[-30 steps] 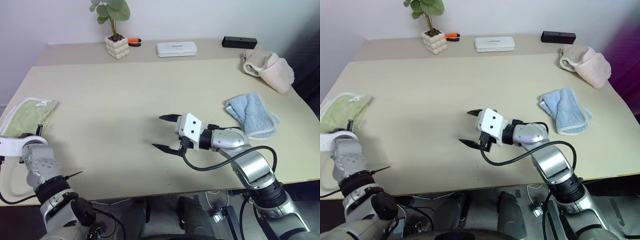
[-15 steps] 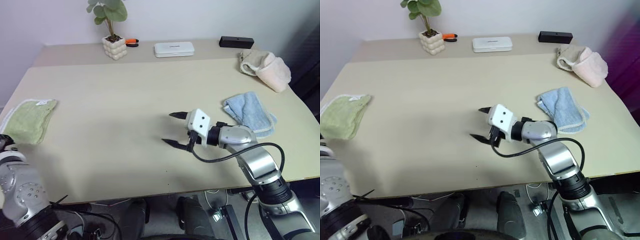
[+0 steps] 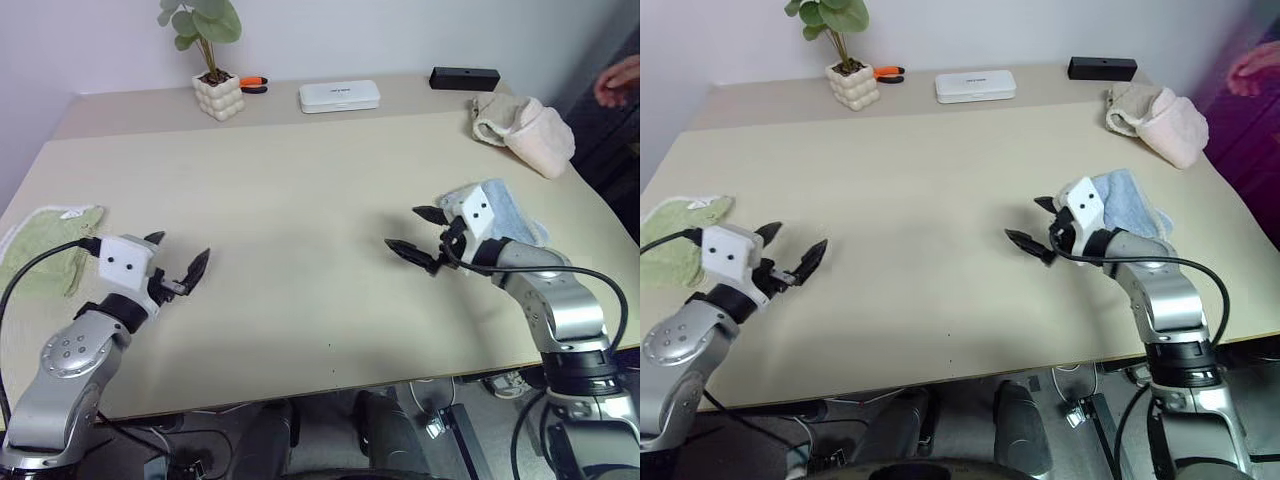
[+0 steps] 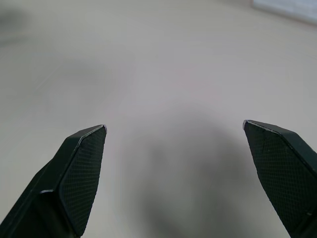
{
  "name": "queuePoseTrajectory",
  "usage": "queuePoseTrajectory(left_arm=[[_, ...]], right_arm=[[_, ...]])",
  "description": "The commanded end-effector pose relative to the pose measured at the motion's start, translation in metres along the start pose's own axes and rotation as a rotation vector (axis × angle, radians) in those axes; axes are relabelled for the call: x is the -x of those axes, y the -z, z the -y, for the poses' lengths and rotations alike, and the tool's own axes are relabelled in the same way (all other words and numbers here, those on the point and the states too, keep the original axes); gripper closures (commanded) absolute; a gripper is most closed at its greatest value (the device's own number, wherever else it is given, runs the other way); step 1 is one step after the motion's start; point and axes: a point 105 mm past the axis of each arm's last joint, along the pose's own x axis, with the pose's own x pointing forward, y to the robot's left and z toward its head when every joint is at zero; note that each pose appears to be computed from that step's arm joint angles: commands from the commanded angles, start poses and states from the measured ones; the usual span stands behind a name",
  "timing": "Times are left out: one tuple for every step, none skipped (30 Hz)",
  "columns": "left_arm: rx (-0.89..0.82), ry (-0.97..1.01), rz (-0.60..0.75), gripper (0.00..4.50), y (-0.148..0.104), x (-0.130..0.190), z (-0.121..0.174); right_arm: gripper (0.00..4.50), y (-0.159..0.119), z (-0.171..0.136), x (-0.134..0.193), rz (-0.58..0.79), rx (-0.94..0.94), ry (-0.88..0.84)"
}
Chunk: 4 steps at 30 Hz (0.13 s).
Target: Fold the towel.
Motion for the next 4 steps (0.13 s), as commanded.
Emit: queuePoseTrajectory(left_arm=[[-0.003,-0.008,0.024,0.47,-0.0016,-0.0007,0.0006],[-0.003,-0.011,0.02,0.47,0.0003,-0.0009,0.0007],[-0.005,-0.012,0.017,0.47,0.0017,-0.0011,0.0011],[-0.006,-0.013,0.015,0.47,0.0025,-0.0014,0.0015]], right_arm=[[0.0,-0.0134,0.0012,0.002,0.037,0.06,-0.006],[0.0,-0.0133,0.0014,0.0018,0.037,0.063,-0.009],[0.0,-0.013,0.0017,0.0015,0.037,0.064,-0.01],[0.0,-0.0127,0.002,0.0013,0.037,0.065,-0.011]])
